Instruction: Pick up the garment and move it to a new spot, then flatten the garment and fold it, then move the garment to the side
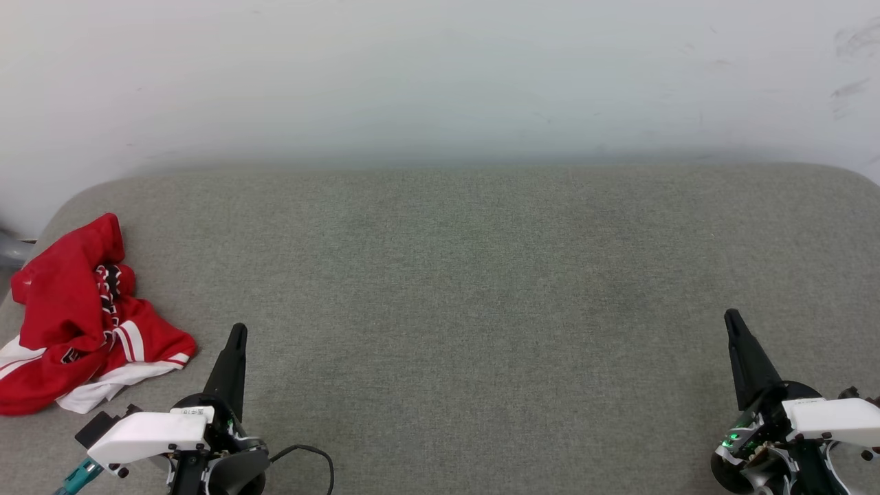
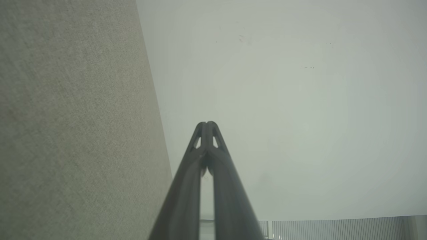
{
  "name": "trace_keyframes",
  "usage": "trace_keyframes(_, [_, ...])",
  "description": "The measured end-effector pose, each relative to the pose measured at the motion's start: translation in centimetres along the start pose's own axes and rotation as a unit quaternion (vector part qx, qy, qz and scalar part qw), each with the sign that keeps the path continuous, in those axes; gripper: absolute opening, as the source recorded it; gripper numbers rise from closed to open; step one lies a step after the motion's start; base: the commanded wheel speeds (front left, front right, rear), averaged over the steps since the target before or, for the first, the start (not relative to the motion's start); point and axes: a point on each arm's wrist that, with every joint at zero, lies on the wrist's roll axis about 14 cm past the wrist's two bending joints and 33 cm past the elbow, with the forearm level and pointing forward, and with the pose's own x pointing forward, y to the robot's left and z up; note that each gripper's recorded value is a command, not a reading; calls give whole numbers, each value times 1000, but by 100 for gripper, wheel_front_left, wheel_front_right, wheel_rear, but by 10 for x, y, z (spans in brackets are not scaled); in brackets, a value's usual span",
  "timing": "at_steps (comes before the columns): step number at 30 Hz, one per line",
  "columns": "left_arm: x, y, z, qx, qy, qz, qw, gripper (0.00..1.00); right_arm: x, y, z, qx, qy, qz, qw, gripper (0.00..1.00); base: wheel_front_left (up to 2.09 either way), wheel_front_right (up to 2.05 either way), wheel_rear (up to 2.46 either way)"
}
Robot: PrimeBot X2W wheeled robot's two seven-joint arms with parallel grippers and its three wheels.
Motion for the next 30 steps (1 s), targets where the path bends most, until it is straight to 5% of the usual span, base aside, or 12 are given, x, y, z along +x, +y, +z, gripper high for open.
trace_keyframes(28, [0, 0, 0, 0, 0, 0, 1000, 0, 0, 0, 0, 0, 0, 0, 1000, 0, 0, 0, 0])
trace_keyframes(29, [-1, 2, 0, 0, 0, 3, 1000, 100, -1, -2, 0, 0, 0, -3, 1000, 100, 0, 0, 0])
trace_keyframes(30, [-2, 7, 0, -1, 0, 10, 1000, 100, -3, -7, 0, 1, 0, -10, 1000, 100, 0, 0, 0])
